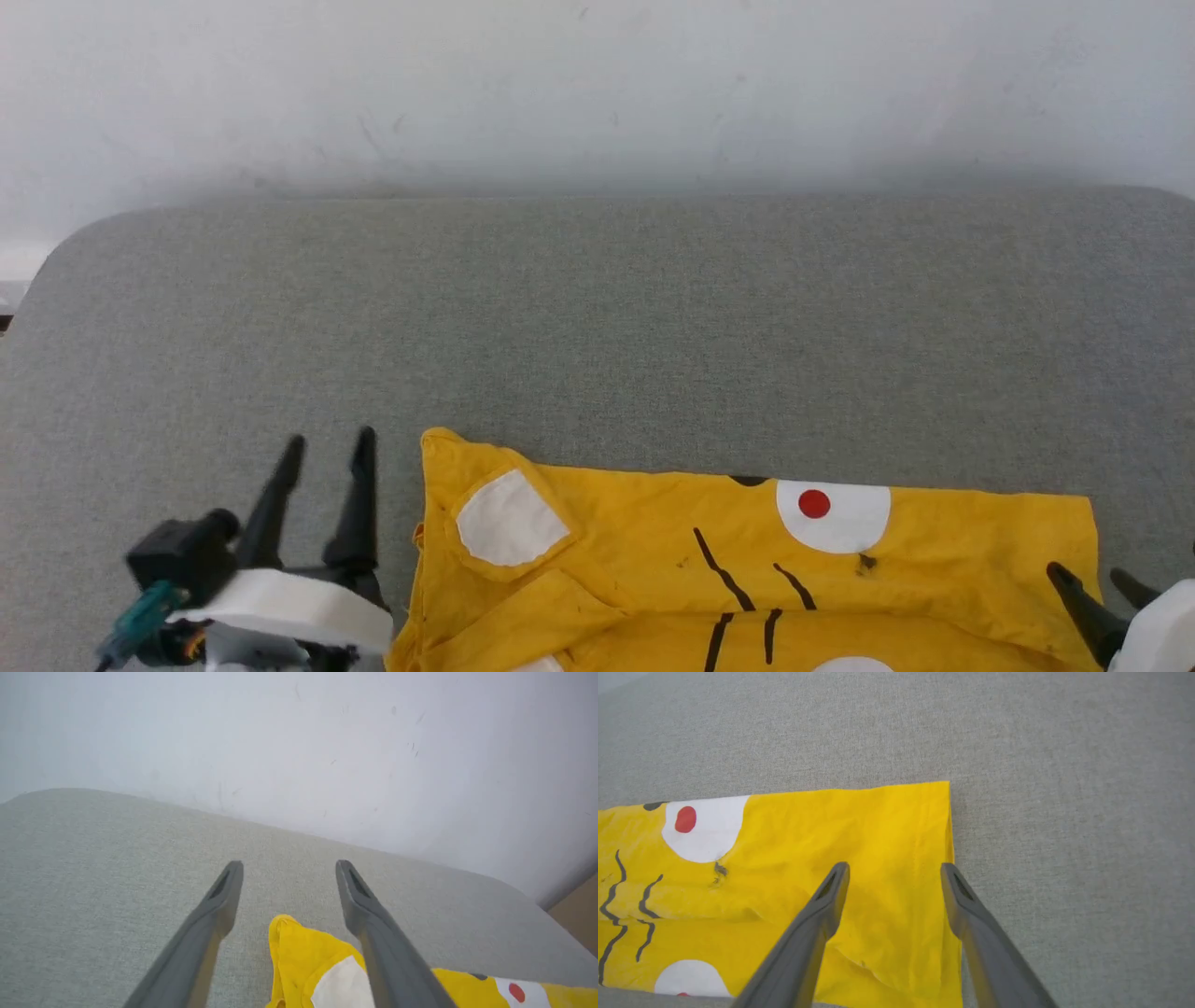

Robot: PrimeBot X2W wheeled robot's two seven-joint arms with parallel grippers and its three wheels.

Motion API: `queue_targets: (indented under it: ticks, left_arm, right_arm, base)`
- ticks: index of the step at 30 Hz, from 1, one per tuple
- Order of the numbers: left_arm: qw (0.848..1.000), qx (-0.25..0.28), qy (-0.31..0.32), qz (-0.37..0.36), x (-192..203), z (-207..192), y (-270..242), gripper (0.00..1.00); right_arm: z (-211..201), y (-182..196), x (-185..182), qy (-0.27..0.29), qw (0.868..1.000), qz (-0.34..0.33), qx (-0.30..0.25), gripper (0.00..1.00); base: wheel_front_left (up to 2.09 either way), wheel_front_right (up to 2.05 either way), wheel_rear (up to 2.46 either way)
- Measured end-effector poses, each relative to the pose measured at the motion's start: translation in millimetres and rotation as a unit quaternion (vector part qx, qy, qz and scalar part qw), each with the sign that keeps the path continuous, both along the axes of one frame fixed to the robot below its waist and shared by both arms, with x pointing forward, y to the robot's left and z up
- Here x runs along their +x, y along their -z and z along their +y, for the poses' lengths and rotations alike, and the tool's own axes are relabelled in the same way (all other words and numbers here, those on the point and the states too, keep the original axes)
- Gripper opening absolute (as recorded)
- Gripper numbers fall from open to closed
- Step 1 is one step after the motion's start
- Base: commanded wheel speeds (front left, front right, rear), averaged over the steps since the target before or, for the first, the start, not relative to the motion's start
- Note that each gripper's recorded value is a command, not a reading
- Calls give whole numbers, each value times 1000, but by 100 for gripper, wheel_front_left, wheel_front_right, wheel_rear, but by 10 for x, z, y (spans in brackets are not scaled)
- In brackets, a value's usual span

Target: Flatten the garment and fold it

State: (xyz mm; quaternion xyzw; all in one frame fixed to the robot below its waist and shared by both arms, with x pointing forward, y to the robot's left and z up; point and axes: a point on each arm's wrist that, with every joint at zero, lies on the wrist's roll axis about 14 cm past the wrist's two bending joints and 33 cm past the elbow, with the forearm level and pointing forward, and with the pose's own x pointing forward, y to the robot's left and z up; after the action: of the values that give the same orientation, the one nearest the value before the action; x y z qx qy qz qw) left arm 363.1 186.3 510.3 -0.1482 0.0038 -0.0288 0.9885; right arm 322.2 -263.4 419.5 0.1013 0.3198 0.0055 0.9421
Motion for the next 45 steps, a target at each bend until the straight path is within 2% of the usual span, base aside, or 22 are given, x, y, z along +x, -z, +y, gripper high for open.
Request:
queue_targets:
  ticks: [4,6,11,21,22,23,28,34,41,45]
  left_arm:
    - [994,5,-78,-74,19,252,-384,100]
    - [991,24,-92,-89,-31,310,-435,100]
    - [988,63,-101,-98,-119,378,-427,100]
    - [990,78,-95,-75,-147,388,-222,100]
    - [990,79,-96,-72,-145,392,-205,100]
    - [990,79,-95,-70,-140,395,-189,100]
    - [991,80,-94,-57,-116,399,-97,100]
    - [991,77,-88,-59,-99,388,-96,100]
    - [992,71,-83,-56,-138,361,-64,100]
    - [993,69,-81,-58,-172,359,-75,100]
  right_arm:
    - [-41,171,-100,48,999,19,9,100]
    - [-87,275,-164,66,997,36,2,100]
    - [-93,489,-273,98,993,68,10,100]
    - [-69,674,-222,101,990,97,14,100]
    - [-57,688,-216,99,990,100,16,36]
    - [-42,697,-205,97,990,101,20,0]
    - [22,695,-124,85,991,96,28,0]
    - [-101,577,-51,86,994,70,12,0]
    - [-663,325,10,119,991,41,-45,0]
    - [-690,239,54,111,992,32,-53,0]
  base:
    - [0,0,0]
    - [0,0,0]
    - [0,0,0]
    - [0,0,0]
    - [0,0,0]
    - [0,0,0]
    - [0,0,0]
    - [0,0,0]
    - [0,0,0]
    - [0,0,0]
